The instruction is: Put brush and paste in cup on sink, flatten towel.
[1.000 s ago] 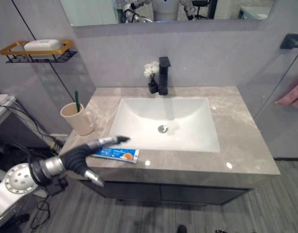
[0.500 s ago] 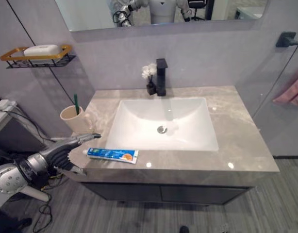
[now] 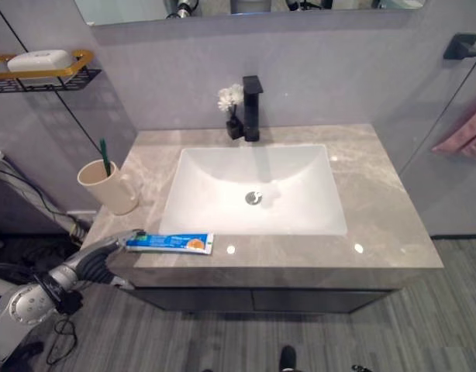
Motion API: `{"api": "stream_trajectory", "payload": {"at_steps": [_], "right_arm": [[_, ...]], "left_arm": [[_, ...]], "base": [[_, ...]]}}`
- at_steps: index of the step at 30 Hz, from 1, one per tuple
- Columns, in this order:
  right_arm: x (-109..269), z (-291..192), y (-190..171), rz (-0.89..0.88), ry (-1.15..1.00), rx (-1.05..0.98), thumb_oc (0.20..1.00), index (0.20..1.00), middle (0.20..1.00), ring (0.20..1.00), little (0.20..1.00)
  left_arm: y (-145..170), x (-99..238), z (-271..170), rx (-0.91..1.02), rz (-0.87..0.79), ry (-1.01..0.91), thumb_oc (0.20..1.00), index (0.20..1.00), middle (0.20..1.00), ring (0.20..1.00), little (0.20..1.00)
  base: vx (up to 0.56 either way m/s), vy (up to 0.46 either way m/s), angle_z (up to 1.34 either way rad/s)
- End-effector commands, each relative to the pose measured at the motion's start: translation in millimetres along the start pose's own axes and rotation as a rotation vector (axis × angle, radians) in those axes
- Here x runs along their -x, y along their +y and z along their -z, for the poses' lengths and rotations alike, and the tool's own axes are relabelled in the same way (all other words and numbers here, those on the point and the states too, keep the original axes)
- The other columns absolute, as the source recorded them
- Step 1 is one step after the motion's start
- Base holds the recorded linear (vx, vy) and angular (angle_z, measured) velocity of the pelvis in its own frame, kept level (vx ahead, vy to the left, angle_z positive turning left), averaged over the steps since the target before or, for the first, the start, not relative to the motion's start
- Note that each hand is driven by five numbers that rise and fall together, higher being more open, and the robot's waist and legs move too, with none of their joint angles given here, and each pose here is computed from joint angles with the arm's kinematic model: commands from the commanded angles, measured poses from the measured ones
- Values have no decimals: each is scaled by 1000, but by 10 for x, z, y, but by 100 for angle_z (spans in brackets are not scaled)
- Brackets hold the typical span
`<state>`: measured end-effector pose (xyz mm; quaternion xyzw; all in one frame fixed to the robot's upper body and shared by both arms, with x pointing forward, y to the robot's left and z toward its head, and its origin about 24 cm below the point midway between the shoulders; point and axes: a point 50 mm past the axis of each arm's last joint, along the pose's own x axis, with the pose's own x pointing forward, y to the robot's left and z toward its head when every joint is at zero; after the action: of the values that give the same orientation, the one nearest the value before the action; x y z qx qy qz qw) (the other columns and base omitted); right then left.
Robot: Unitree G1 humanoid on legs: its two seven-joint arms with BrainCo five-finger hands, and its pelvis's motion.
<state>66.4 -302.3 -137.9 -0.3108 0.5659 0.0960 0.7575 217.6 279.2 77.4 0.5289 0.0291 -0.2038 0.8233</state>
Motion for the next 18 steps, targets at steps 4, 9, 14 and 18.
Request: {"api": "stream_trajectory", "payload": {"at_steps": [4, 9, 14, 18], "right_arm": [[-27, -121, -47, 27, -30, -7, 1000, 1000, 1000, 1000, 1000], [-27, -117, -32, 22, -28, -2, 1000, 1000, 1000, 1000, 1000], [-23, -106, -28, 19, -27, -3, 1000, 1000, 1000, 1000, 1000], [-17, -64, -12, 12, -12, -4, 1000, 1000, 1000, 1000, 1000]], "left_arm": [[247, -70, -51, -41, -143, -26, 1000, 1000, 1000, 1000, 1000], [238, -74, -42, -35, -149, -23, 1000, 1000, 1000, 1000, 1000], [226, -73, -31, -15, -147, -16, 1000, 1000, 1000, 1000, 1000], [185, -71, -2, 74, -152, -2, 1000, 1000, 1000, 1000, 1000]], "base": [[34, 18, -4], [17, 10, -2], [32, 11, -6], [31, 8, -6]]}}
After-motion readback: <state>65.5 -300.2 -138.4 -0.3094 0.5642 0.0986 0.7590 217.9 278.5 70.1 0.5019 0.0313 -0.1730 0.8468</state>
